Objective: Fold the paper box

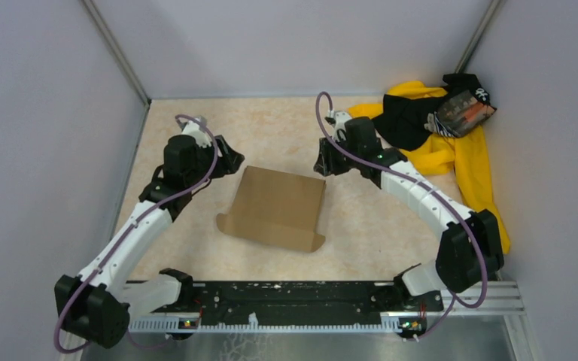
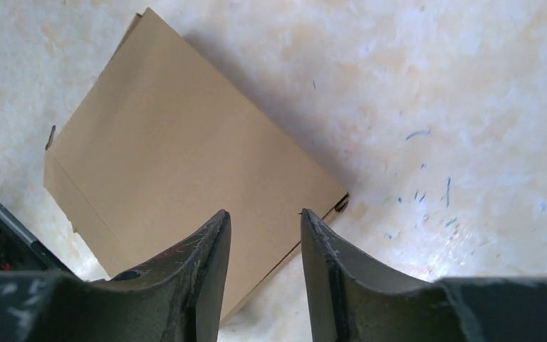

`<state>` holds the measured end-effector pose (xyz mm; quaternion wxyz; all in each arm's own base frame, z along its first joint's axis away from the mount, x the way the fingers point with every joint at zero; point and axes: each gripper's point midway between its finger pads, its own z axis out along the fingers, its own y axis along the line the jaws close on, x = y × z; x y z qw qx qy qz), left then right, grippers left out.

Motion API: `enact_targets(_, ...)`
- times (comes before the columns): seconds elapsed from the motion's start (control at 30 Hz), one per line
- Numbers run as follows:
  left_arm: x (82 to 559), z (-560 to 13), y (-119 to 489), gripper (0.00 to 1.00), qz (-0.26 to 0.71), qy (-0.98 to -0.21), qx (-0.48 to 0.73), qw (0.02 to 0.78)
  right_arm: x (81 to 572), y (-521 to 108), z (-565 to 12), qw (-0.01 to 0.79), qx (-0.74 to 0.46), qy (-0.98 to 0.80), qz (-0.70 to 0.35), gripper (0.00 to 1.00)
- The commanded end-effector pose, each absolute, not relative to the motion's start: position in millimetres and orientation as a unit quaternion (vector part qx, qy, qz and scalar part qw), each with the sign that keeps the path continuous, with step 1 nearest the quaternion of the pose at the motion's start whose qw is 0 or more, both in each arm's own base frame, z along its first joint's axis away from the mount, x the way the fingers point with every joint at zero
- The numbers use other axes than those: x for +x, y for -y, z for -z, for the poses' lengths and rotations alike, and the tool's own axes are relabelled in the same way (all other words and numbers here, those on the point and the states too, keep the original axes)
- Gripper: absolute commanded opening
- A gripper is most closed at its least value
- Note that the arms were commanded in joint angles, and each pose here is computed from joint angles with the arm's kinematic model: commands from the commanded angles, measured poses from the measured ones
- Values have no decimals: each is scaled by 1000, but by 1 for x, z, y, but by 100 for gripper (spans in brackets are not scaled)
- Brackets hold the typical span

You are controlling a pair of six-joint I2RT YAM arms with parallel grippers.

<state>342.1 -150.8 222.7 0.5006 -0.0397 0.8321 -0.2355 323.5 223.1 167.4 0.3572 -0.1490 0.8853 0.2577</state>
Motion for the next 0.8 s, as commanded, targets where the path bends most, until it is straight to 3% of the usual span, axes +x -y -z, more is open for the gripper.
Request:
enact_targets(0.0,301,-210,146,68,255,-849,-57,459,318,-240,-185,371,-270,-858,-233,40)
enact_targets(0.33,254,-177,121,66,235,-860,-110,438,245,-282,-142,307,-363,-848,-235,38)
enact_targets(0.77,273,-97,142,67,207,-918,-66,332,232,-274,-79,227,-353,-883,-212,39)
